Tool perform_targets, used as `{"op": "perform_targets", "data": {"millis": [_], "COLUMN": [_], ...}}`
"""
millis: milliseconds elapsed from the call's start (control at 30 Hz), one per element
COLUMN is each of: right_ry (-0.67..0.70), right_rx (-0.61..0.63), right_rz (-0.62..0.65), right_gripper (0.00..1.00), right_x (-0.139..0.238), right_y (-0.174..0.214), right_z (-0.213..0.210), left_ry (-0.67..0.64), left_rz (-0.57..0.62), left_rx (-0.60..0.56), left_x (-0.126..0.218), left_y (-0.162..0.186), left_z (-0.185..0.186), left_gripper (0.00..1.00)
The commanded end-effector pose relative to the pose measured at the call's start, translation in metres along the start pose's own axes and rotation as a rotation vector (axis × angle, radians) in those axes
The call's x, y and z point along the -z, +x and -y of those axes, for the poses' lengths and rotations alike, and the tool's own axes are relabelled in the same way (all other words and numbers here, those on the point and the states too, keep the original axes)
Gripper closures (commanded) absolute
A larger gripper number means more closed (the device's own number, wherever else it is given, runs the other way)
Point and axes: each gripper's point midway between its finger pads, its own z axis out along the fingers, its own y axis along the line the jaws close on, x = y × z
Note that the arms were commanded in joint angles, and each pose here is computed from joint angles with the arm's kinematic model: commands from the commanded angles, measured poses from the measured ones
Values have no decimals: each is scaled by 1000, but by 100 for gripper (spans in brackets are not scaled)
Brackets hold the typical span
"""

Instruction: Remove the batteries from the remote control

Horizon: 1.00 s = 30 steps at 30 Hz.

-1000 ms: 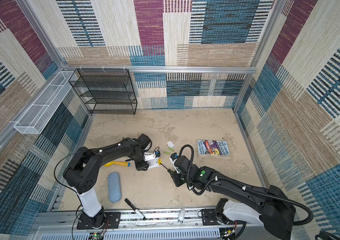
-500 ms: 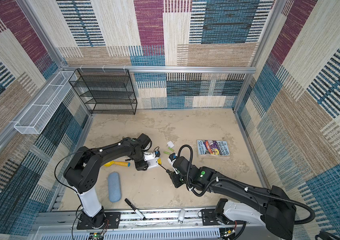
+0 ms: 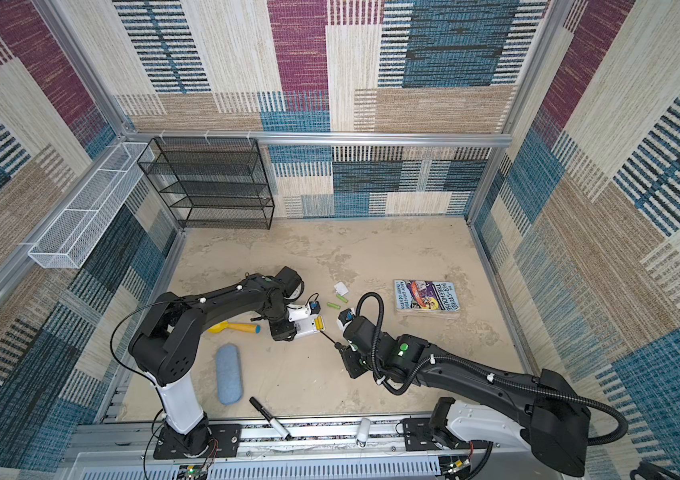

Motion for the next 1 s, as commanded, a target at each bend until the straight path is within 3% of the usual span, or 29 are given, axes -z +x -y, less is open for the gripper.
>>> {"op": "perform_targets", "data": {"millis": [0, 967], "right_ry": [-15, -40], "right_rx": [-7, 0], "right_rz": [58, 35], "right_gripper": [100, 100], "right_x": [1, 0], "right_y": [-16, -8], "right_z": [-5, -8], "left_ry": [45, 53], "left_rz": [-115, -123], "left_rx": [11, 10], "left_x": [-5, -6], "left_y": [27, 29], "left_z": [12, 13], "left_gripper": [47, 47]}}
